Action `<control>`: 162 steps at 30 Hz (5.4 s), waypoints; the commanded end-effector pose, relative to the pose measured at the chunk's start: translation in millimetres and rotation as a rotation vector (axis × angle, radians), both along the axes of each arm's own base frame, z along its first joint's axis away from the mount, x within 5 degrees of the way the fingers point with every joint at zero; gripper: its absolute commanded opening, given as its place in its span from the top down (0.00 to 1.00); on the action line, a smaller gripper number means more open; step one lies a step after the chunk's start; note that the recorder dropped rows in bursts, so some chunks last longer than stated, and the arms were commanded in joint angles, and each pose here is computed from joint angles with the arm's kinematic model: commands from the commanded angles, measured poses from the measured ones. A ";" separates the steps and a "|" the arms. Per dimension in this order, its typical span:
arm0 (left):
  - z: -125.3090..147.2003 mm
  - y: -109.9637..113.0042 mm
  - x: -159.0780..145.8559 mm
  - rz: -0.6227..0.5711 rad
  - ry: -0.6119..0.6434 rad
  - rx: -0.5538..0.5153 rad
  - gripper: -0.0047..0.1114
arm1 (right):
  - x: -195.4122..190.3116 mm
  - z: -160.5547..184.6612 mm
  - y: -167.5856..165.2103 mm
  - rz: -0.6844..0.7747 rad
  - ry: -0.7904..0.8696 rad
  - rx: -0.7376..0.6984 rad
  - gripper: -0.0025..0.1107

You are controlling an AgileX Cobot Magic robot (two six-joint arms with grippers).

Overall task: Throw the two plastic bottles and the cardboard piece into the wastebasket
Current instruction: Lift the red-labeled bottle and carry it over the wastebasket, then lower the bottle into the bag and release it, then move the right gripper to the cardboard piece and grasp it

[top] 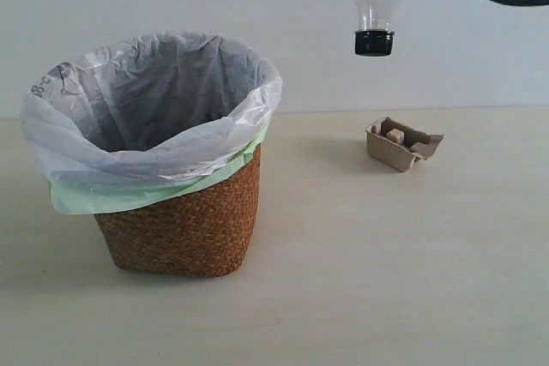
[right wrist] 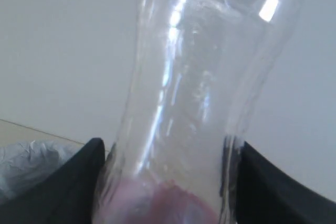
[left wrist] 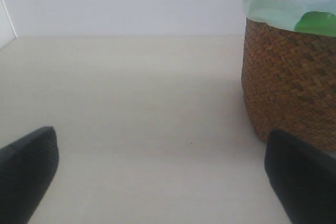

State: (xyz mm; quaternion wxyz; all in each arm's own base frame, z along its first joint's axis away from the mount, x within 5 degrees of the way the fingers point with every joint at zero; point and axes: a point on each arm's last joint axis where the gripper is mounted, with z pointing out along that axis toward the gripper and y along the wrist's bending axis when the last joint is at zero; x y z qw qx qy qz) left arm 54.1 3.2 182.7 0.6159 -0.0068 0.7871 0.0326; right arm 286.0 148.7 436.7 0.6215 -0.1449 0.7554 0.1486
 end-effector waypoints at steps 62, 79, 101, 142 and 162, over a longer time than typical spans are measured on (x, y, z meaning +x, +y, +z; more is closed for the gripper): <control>2.8 -0.4 0.1 -0.005 -0.023 -0.009 0.03 | -19.1 -20.8 91.8 0.291 -0.063 0.041 0.98; 2.8 -0.4 0.1 -0.005 -0.023 -0.009 0.03 | -57.7 -1.9 128.9 0.474 -0.244 0.151 0.98; 2.8 -0.4 0.1 -0.005 -0.023 -0.009 0.03 | 39.9 -27.1 -22.1 -0.055 0.001 -0.181 0.98; 2.8 -0.4 0.1 -0.005 -0.023 -0.009 0.03 | 56.9 -46.5 29.6 0.103 0.271 0.087 0.08; 2.8 -0.4 0.1 -0.005 -0.023 -0.009 0.03 | 156.0 -190.0 -28.6 -0.185 0.629 -0.533 0.08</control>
